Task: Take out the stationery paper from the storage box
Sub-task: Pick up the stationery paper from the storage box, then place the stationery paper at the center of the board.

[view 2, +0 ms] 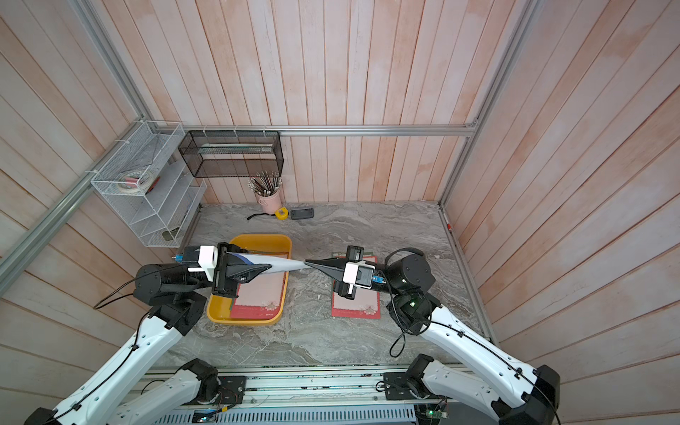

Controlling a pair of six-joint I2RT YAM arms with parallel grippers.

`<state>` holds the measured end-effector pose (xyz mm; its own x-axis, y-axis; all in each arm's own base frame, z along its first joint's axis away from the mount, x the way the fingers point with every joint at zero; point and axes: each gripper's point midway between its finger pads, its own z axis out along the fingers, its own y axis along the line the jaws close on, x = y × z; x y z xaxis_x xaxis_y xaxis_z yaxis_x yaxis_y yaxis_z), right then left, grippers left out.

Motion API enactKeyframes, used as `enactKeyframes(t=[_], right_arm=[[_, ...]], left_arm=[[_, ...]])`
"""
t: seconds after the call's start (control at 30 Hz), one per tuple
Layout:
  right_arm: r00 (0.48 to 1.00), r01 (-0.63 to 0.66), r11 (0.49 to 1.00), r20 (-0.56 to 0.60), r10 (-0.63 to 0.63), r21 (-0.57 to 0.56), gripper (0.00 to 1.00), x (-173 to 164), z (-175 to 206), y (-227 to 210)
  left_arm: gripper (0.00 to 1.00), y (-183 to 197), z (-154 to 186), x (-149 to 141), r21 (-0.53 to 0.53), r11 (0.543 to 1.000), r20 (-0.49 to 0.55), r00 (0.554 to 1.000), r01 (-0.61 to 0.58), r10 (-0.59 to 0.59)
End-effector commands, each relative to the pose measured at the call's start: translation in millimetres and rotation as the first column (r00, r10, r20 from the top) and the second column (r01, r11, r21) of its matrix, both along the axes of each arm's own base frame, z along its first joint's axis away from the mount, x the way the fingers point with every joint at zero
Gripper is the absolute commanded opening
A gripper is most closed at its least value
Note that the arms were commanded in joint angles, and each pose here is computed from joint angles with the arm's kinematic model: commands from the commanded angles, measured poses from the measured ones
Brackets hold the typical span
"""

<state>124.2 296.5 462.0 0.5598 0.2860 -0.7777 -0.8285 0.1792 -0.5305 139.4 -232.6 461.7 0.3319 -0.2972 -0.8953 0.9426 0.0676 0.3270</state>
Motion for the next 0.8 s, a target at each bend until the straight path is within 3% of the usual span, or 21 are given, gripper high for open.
enactKeyframes(t=[0.0, 0.1, 0.2, 0.37, 0.47, 0.77], right_arm=[[1.000, 0.019, 1.000, -0.002, -0.019, 0.020, 0.00, 2, 1, -2], [1.000, 0.021, 1.000, -0.004, -0.021, 0.020, 0.00, 2, -1, -3], [1.000, 0.026, 0.999, -0.007, -0.026, 0.024, 0.00, 2, -1, -4], [0.998, 0.051, 0.998, -0.043, -0.050, 0.025, 0.00, 6, -5, -7], [0.985, 0.091, 0.996, -0.147, -0.087, 0.018, 0.00, 19, -3, -9], [0.859, 0.169, 0.985, -0.486, -0.159, -0.024, 0.00, 74, -8, -44]], left_arm=[[0.18, 6, 5, -2, -0.044, 0.997, 0.053, 0.997, -0.057, 0.060], [0.61, 8, 5, -1, -0.059, 0.994, 0.072, 0.993, -0.090, 0.095], [0.79, 10, 6, 4, -0.070, 0.990, 0.076, 0.989, -0.125, 0.130], [0.83, 15, 6, 8, -0.105, 0.975, 0.109, 0.972, -0.196, 0.207], [0.83, 20, 8, 10, -0.129, 0.961, 0.138, 0.955, -0.244, 0.261], [0.86, 24, 8, 17, -0.144, 0.941, 0.147, 0.933, -0.307, 0.327]])
